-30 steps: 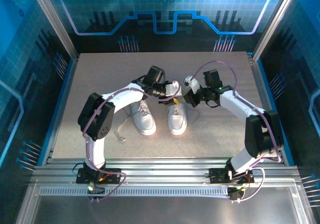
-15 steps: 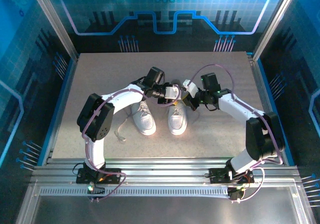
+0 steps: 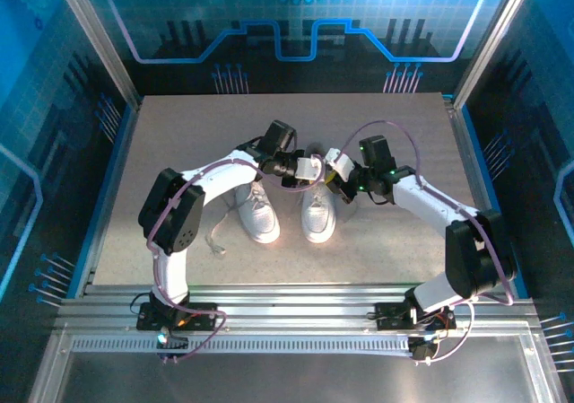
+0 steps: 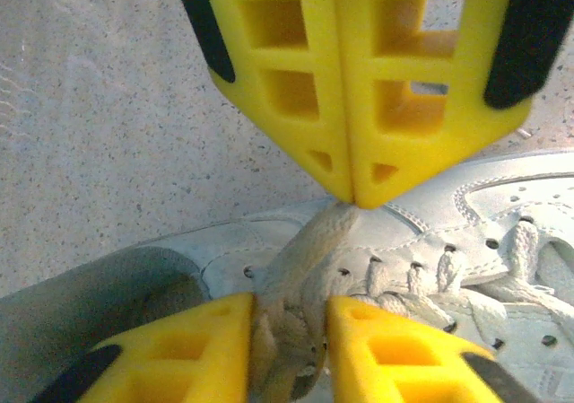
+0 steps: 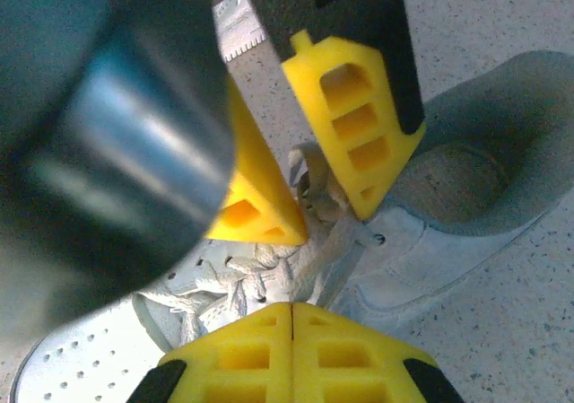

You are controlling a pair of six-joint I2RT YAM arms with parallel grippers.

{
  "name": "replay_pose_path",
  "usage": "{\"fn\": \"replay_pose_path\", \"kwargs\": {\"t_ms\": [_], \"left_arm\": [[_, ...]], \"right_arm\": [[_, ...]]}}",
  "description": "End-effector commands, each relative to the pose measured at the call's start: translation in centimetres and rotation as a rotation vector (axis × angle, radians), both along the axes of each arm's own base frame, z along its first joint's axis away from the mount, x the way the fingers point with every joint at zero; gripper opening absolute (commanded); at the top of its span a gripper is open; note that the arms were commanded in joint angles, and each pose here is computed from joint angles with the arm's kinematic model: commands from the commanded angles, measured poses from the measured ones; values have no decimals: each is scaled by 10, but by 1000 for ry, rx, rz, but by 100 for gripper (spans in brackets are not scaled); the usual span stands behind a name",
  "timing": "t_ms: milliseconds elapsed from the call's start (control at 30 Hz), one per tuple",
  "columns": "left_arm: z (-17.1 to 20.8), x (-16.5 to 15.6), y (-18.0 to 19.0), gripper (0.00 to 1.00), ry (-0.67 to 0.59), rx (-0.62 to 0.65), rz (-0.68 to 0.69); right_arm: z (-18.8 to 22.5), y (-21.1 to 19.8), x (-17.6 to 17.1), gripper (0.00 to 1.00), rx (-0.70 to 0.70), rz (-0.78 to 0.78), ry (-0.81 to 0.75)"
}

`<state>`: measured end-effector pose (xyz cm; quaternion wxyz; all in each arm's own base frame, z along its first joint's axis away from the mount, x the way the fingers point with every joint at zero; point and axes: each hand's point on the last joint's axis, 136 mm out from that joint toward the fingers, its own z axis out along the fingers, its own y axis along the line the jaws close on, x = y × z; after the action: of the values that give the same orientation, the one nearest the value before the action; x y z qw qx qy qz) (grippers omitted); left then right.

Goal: Tie the shoes

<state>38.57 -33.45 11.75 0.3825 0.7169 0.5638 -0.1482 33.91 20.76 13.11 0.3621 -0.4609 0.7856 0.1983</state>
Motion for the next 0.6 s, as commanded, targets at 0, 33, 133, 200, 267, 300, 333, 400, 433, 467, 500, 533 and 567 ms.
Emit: {"fn": "replay_pose_path", "kwargs": {"t_ms": [0, 33, 133, 200, 267, 300, 333, 400, 433, 467, 500, 533, 567], "left_arm": [[-4, -7, 1, 20, 30, 33, -13], [-3, -7, 1, 17, 30, 31, -13], [1, -8, -1, 9, 42, 15, -11], [4, -8, -1, 5, 48, 5, -7], [7, -7, -1, 2, 68, -15, 1], [8, -7, -2, 1, 77, -25, 5], [10, -7, -2, 0, 89, -36, 9], [15, -6, -2, 0, 113, -60, 20], [16, -6, -3, 0, 124, -71, 24], [17, -6, -3, 2, 130, -77, 25], [18, -6, -3, 7, 129, -79, 25], [17, -5, -2, 9, 128, -80, 28], [18, -5, -2, 9, 127, -87, 31]], "right_arm": [[9, 10, -7, 0, 7, 58, -43], [9, 10, -7, 0, 7, 58, -44], [10, 9, -5, 0, 5, 55, -47], [10, 9, -5, 0, 4, 52, -50], [11, 8, -3, 0, 10, 46, -51], [10, 8, -3, 0, 12, 44, -48], [11, 7, -3, 0, 16, 44, -47], [12, 7, -2, 0, 20, 41, -45], [12, 7, -1, 0, 24, 36, -43], [13, 6, 1, 0, 31, 29, -38], [14, 6, 2, 0, 37, 21, -32], [15, 5, 4, 0, 45, 12, -26], [16, 4, 5, 0, 52, 2, -20]]}}
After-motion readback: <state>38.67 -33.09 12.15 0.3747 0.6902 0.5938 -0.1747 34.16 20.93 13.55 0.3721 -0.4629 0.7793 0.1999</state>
